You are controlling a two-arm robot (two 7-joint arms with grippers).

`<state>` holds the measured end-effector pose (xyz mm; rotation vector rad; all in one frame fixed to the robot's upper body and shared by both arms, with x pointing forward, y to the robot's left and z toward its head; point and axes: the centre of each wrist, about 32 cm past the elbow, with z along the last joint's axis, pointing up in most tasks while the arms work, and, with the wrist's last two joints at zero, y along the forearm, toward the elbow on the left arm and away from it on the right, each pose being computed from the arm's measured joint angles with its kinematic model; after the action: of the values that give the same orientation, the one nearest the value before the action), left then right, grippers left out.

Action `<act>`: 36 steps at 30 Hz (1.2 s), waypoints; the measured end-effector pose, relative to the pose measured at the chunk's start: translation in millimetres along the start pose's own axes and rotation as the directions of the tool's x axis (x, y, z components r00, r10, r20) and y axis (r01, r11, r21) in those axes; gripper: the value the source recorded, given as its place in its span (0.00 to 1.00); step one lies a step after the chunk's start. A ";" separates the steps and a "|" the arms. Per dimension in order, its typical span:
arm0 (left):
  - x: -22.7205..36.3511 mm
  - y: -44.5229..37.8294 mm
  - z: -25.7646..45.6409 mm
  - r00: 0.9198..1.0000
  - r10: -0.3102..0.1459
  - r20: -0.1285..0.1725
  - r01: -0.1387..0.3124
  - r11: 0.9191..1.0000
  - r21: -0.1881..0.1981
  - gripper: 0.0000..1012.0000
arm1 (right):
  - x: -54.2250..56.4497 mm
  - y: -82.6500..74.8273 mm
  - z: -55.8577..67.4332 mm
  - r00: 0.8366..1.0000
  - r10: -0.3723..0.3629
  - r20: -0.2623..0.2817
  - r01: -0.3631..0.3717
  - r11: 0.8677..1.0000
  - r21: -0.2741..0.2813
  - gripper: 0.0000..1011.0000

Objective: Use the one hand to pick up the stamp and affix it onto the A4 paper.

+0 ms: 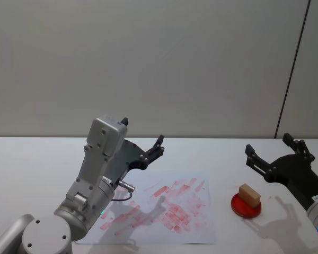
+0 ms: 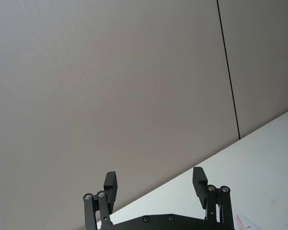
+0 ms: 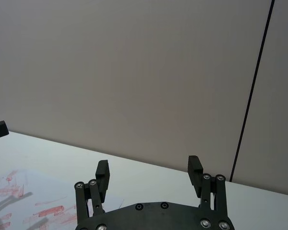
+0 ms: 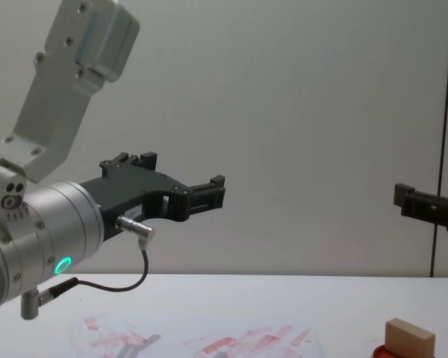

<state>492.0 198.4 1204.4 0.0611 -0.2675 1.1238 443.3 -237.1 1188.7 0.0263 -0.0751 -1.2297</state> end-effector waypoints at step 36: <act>0.0 0.0 0.0 1.000 0.000 0.000 0.000 1.000 0.000 0.99 | 11.7 0.5 -8.1 0.999 0.038 0.019 -0.037 0.998 -0.053 0.99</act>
<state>492.0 198.4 1204.4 0.0611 -0.2676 1.1237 448.3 -248.1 1181.2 -0.0334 -0.0607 -1.1943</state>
